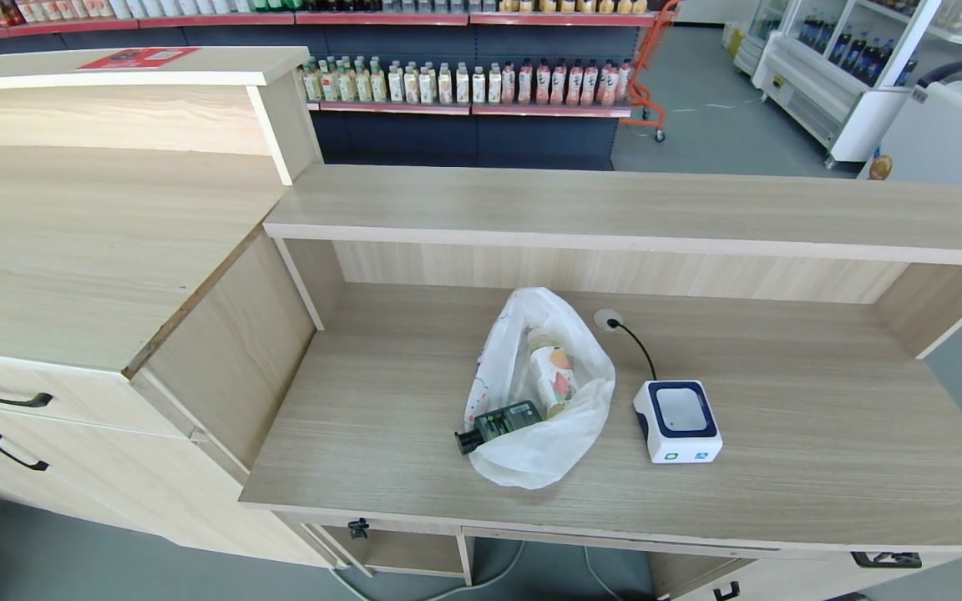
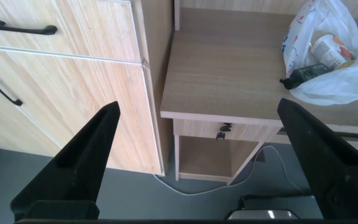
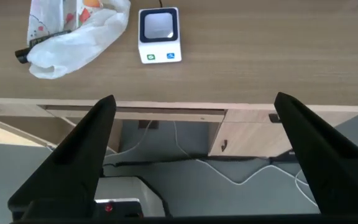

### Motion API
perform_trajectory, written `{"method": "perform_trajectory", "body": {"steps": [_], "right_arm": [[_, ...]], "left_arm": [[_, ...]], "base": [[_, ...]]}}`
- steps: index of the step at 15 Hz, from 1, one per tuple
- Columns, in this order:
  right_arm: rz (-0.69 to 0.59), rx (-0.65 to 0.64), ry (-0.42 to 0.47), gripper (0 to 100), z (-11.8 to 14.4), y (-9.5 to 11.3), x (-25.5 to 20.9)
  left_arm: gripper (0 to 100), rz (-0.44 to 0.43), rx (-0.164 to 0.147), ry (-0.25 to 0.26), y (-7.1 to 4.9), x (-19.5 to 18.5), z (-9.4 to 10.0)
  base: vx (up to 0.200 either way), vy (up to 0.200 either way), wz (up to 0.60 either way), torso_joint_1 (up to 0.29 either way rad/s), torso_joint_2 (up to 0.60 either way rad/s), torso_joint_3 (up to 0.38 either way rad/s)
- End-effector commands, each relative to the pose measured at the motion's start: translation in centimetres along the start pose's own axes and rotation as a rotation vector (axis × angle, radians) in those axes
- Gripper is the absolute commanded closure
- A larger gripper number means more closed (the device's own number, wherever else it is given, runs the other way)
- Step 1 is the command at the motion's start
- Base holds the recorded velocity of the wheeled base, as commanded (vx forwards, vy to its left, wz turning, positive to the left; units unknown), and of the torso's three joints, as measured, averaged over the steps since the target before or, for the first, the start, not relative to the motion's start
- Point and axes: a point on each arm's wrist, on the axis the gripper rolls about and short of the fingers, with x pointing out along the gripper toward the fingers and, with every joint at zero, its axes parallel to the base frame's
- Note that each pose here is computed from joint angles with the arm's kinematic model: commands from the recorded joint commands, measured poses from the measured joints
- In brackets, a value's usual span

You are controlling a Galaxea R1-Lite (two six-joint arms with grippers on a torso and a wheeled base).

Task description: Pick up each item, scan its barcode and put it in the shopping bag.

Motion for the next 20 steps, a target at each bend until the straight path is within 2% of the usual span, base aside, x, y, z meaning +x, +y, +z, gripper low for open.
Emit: {"method": "perform_trajectory", "body": {"steps": [1,5,6,17,20], "right_arm": [[0.015,0.005,-0.086,0,-0.33,-0.03,-0.65],[0.014,0.011,-0.086,0,-0.33,-0.02,-0.65],[0.015,0.011,-0.086,100,-0.33,-0.03,-0.65],[0.014,0.015,-0.086,100,-0.33,-0.03,-0.65],[0.016,0.014,-0.086,100,-0.33,-0.03,-0.65]], "left_arm": [[0,-0.002,0.0,-0.001,0.0,0.0,0.0],[0,0.0,0.0,-0.001,0.0,0.0,0.0],[0,0.0,0.0,-0.001,0.0,0.0,0.0],[0,0.0,0.004,-0.001,0.0,0.0,0.0],[0,0.0,0.006,-0.001,0.0,0.0,0.0]], "base": [[0.0,0.0,0.0,0.0,0.0,0.0],[0.0,0.0,0.0,0.0,0.0,0.0],[0.0,0.0,0.0,0.0,0.0,0.0],[0.0,0.0,0.0,0.0,0.0,0.0],[0.0,-0.2,0.0,0.002,0.0,0.004]]}}
